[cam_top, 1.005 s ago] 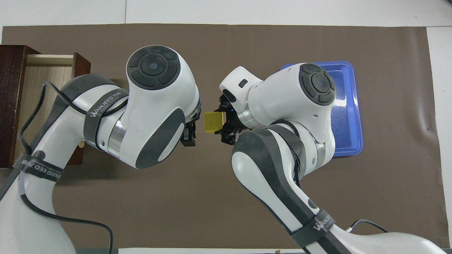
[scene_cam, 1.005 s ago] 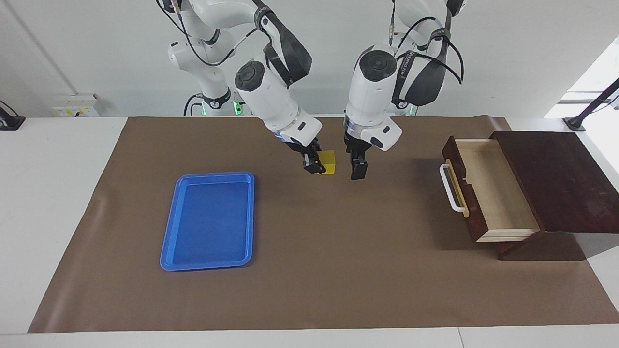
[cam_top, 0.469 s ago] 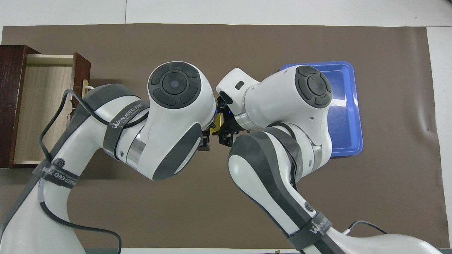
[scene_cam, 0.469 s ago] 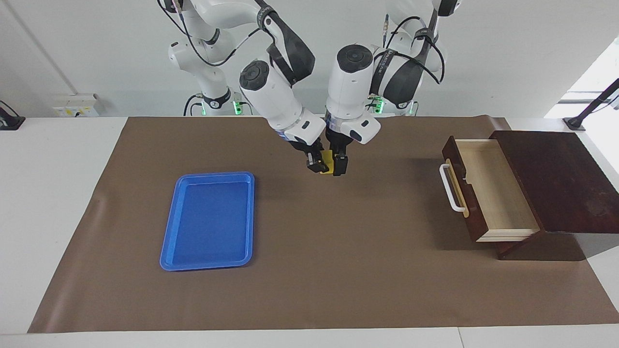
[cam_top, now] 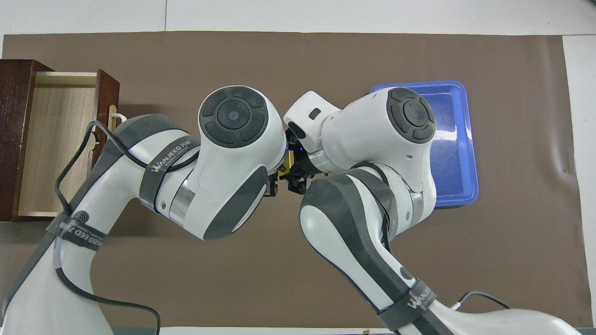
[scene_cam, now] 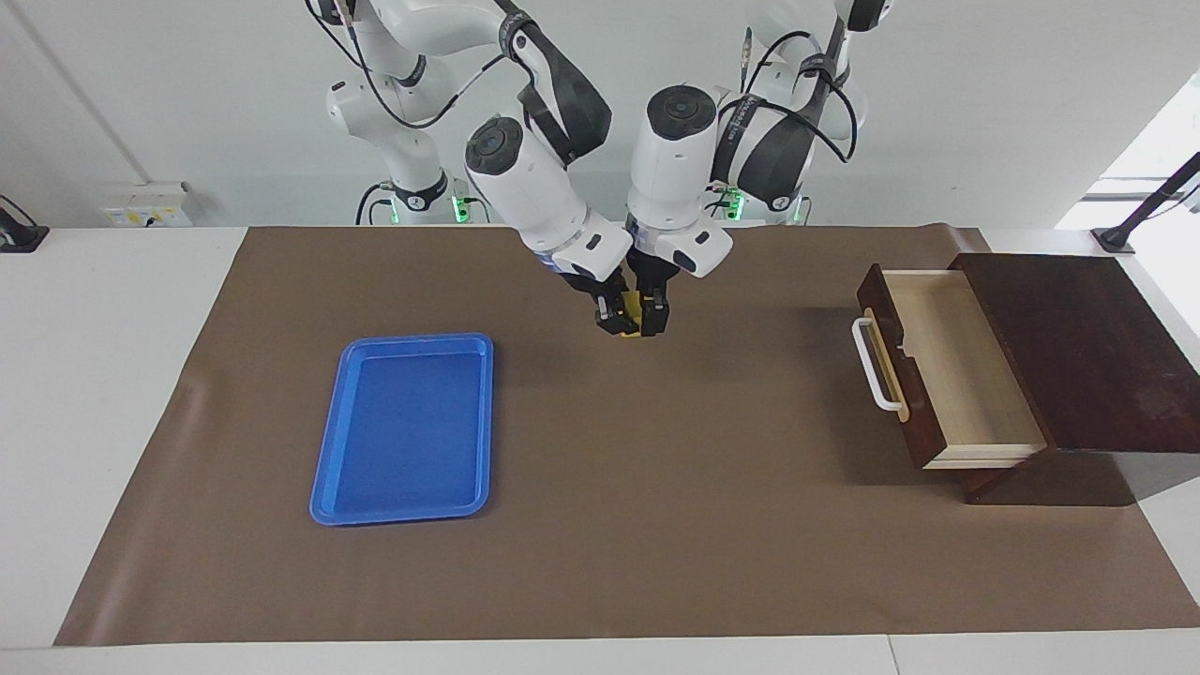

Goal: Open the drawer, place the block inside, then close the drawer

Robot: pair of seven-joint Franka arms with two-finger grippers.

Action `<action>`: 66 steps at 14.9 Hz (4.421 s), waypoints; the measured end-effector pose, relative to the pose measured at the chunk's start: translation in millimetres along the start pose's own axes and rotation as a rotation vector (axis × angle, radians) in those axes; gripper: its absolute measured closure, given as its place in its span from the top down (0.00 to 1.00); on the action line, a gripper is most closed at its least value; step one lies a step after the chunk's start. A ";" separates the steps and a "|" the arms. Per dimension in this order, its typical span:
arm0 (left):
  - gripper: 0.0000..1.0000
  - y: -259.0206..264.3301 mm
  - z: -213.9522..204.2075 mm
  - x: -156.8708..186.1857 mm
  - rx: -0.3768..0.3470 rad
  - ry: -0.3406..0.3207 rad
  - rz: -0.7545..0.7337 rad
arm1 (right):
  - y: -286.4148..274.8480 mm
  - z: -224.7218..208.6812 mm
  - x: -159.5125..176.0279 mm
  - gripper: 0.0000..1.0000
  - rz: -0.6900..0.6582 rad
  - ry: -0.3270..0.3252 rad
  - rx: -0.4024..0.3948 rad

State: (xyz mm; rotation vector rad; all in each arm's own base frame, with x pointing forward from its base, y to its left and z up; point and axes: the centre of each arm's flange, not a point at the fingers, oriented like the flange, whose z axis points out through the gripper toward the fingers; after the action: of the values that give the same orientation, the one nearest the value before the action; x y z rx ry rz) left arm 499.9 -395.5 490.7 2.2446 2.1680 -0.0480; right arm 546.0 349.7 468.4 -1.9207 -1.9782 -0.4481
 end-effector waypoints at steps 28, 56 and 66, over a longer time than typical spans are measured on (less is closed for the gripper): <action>0.55 71.4 -69.7 432.8 -0.031 0.017 0.049 | 60.1 -125.4 -196.0 1.00 0.284 -0.098 -0.055; 1.00 71.5 41.3 369.6 0.026 0.129 0.148 | -34.1 -270.7 -268.8 1.00 1.542 -0.480 -0.272; 1.00 68.1 23.8 477.6 -0.012 0.152 0.208 | -31.0 -282.6 -276.8 1.00 1.562 -0.444 -0.311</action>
State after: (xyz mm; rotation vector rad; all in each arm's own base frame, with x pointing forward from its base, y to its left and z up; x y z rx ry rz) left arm 584.3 78.2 449.1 2.5285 1.9790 0.1431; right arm 529.1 -26.2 594.3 -3.1464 -0.0446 0.1594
